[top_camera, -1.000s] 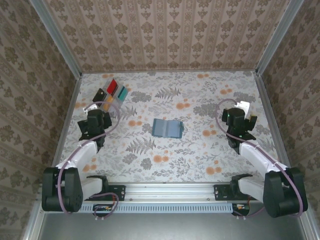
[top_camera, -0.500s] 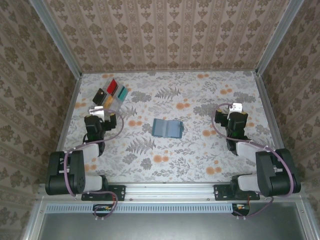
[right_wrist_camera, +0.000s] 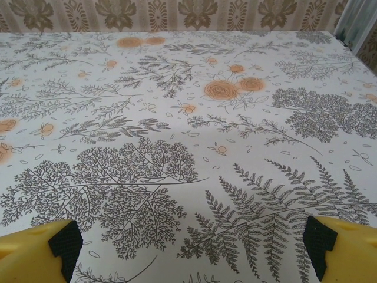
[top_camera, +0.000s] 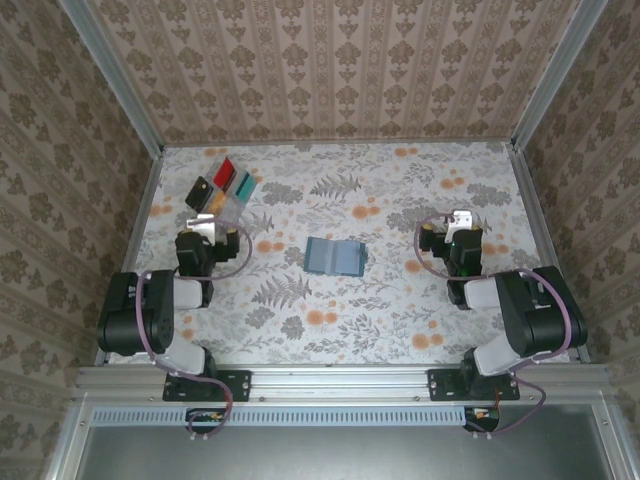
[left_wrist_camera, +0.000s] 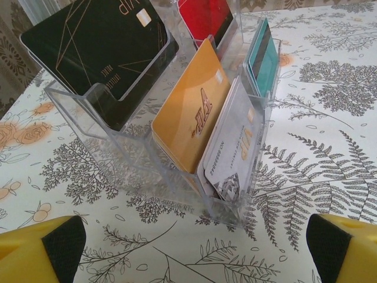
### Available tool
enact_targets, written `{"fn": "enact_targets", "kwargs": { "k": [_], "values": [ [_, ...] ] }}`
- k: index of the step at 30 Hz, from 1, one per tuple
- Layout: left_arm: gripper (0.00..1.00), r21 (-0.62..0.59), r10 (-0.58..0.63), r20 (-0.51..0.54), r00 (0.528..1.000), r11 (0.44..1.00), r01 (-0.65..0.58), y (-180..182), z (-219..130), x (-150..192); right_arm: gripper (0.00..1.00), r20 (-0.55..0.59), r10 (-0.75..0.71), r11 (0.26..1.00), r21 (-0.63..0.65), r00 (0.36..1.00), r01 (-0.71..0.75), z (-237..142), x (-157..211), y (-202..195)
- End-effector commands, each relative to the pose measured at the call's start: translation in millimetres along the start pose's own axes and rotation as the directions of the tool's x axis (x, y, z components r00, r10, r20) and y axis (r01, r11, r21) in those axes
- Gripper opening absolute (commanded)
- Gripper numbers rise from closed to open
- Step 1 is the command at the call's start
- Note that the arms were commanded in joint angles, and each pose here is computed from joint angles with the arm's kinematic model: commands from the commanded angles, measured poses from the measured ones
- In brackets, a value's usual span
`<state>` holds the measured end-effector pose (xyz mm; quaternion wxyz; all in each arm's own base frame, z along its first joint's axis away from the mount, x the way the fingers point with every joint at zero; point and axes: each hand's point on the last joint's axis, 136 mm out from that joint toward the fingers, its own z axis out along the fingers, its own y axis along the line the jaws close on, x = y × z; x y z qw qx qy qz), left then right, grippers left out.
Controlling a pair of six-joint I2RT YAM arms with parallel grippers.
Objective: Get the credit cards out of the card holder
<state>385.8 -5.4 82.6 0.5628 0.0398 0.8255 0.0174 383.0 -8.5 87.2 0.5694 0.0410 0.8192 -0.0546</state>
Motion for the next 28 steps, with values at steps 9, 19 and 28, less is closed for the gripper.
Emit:
{"fn": "enact_targets", "kwargs": {
  "k": [9,19,28],
  "values": [
    [1.0,-0.004,0.014,0.01,1.0,1.0,-0.014,2.0,8.6,-15.4,1.0,0.027,0.026,0.999,0.032,0.999,-0.027,8.4,-17.3,-6.7],
    [1.0,-0.003,0.017,0.006,1.0,1.0,-0.017,0.8,9.6,-15.6,0.99,0.027,0.025,0.999,0.032,0.999,-0.026,8.6,-17.5,-6.6],
    [1.0,-0.005,0.019,0.008,1.0,1.0,-0.019,1.0,9.4,-15.7,1.0,0.029,0.025,0.999,0.033,0.999,-0.026,7.8,-17.1,-6.9]
  ]
}}
